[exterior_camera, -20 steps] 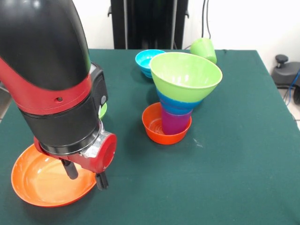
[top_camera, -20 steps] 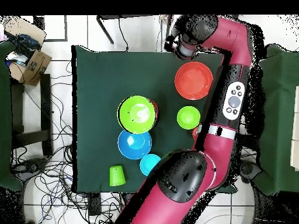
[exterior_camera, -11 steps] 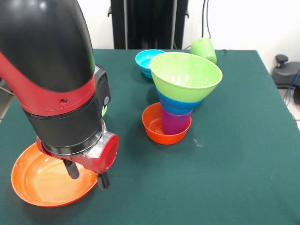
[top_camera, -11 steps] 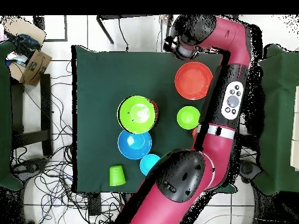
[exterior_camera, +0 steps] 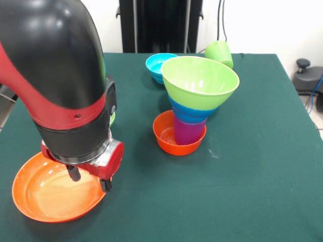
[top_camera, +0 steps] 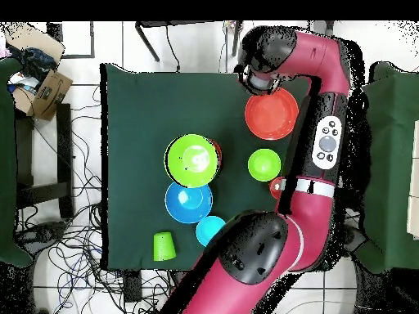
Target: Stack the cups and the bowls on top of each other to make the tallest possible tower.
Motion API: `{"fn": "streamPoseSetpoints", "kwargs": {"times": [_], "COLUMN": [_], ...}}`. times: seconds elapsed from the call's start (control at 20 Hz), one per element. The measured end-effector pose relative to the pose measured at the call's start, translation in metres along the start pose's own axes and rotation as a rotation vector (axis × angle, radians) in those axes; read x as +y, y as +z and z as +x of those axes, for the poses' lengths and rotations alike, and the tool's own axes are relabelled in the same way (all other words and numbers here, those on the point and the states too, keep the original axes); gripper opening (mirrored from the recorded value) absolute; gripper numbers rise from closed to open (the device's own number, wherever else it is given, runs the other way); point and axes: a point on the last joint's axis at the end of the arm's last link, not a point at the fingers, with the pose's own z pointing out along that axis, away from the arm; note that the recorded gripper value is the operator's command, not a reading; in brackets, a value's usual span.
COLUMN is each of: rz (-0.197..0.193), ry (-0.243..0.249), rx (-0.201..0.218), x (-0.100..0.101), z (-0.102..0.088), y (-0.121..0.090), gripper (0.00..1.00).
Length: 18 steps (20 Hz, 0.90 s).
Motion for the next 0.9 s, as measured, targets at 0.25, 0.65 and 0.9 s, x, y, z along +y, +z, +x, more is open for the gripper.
{"fn": "streamPoseSetpoints", "kwargs": {"times": [0.25,0.65,0.9], "rz": [0.045,0.035,0.031], "ry": [-0.032,-0.042,-0.043], "rx": [0.041,0.062,0.045], "x": [-0.003,0.0,0.001], "z": [0.015,0.022,0.02], "y": [0.014,0.015,0.016], "gripper": [1.0,1.0,1.0]}}
